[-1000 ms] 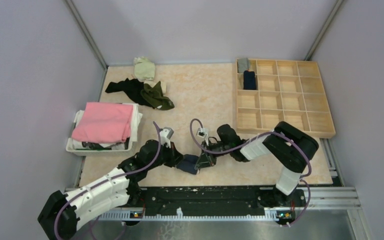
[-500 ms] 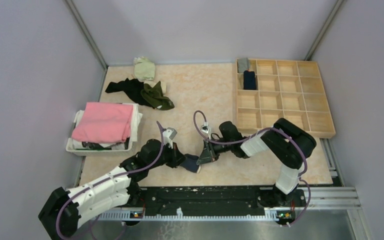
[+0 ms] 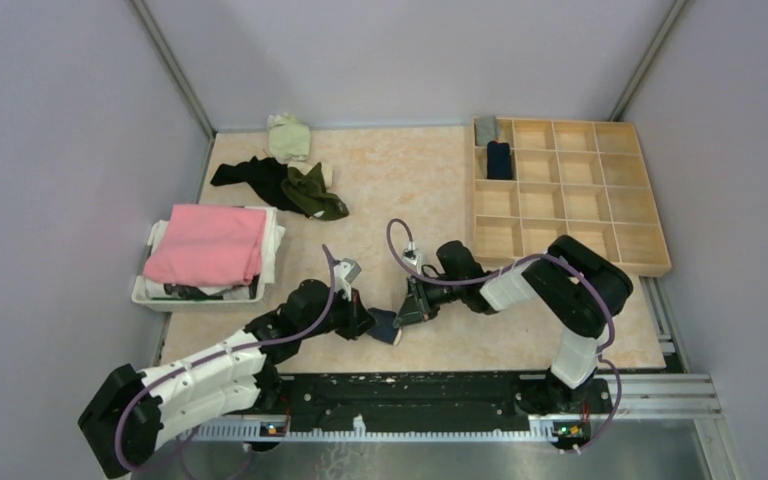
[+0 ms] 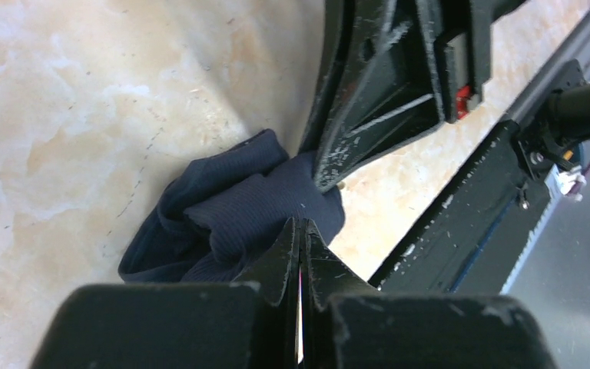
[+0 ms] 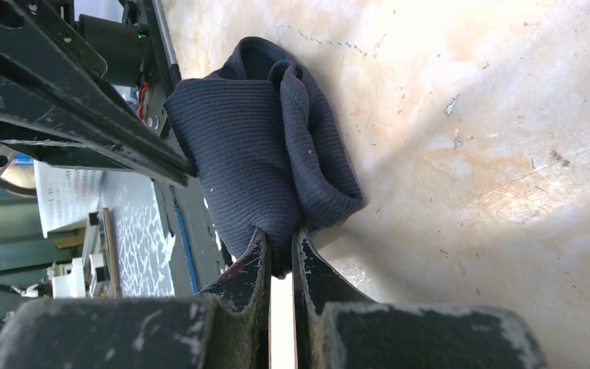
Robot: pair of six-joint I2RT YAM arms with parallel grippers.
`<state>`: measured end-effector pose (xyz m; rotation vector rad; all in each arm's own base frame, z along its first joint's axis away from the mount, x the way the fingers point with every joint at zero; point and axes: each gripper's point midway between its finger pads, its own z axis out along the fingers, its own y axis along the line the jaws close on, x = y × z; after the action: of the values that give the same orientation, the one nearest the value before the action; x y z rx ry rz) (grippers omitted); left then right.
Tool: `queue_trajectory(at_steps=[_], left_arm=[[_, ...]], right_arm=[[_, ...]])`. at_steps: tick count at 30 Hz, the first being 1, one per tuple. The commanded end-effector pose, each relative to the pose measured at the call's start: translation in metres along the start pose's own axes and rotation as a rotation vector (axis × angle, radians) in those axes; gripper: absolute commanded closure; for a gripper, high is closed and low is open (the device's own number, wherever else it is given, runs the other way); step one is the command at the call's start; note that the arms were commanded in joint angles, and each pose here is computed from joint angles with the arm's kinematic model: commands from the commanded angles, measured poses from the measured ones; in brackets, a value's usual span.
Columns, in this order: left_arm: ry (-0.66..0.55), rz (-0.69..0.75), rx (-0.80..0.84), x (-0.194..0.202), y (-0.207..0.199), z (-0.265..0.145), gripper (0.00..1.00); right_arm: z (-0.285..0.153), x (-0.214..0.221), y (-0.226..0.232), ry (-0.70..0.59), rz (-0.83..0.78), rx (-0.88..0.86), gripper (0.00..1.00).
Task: Roll the underwear
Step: Roll the underwear to the center of the board.
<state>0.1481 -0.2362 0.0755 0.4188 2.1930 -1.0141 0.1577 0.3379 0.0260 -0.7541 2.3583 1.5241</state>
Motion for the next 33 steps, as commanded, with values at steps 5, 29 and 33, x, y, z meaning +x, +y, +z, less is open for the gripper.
queue_trajectory(at_steps=[5, 29, 33], left_arm=[[-0.102, -0.099, -0.231, -0.001, 0.047, 0.005, 1.0], [-0.059, -0.084, -0.22, 0.02, 0.055, 0.01, 1.0], [-0.05, -0.074, -0.181, 0.023, 0.048, 0.009, 1.0]], right_arm=[[-0.006, -0.001, -0.021, -0.01, 0.012, 0.136, 0.89], [-0.031, -0.071, 0.023, 0.047, -0.261, 0.195, 0.21], [-0.022, -0.063, 0.014, 0.092, -0.196, 0.186, 0.21]])
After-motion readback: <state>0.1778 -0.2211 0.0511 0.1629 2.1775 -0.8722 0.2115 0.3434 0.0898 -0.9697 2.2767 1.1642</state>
